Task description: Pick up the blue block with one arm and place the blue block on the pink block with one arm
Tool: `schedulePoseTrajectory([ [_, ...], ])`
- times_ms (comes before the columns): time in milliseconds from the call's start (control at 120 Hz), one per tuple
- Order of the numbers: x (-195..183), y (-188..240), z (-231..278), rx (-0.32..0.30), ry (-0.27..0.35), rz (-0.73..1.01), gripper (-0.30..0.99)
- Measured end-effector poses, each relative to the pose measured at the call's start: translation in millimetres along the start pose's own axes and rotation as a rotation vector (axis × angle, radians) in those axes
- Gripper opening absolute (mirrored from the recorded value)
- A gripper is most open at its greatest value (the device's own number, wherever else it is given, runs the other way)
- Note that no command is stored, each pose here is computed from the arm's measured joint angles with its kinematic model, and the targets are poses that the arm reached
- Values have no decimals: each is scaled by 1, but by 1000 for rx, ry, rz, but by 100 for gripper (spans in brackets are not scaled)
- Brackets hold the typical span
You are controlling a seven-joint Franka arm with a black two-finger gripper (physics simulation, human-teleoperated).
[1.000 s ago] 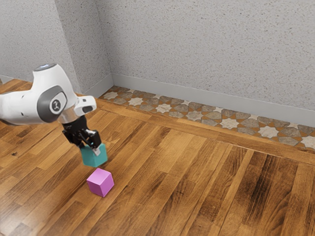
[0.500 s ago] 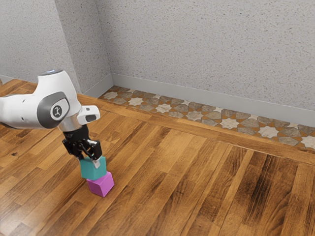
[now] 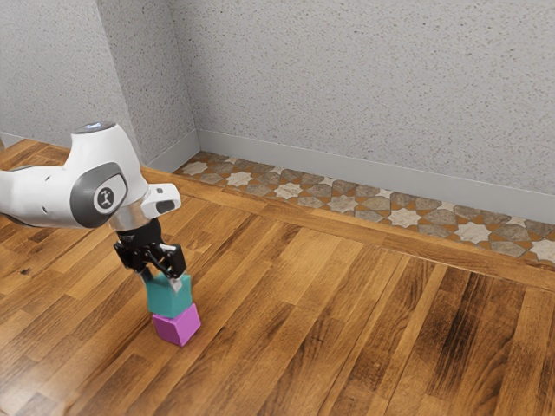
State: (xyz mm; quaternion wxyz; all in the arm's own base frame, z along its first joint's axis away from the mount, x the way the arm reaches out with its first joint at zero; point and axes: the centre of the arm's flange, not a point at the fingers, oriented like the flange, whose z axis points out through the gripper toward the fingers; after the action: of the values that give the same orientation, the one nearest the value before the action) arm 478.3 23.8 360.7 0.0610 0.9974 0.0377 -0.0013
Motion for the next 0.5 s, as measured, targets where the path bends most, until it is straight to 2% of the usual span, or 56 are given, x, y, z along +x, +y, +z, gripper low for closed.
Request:
schedulePoseTrajectory([
  [150, 0, 0, 0, 1, 1, 0, 58],
  [217, 8, 2, -12, 6, 27, 12, 60],
  [283, 35, 8, -63, 18, 110, 37, 62],
  [392, 82, 13, -193, 43, 266, 65, 64],
  [442, 92, 13, -248, 51, 305, 68, 64],
  [500, 86, 13, -293, 56, 311, 68, 65],
])
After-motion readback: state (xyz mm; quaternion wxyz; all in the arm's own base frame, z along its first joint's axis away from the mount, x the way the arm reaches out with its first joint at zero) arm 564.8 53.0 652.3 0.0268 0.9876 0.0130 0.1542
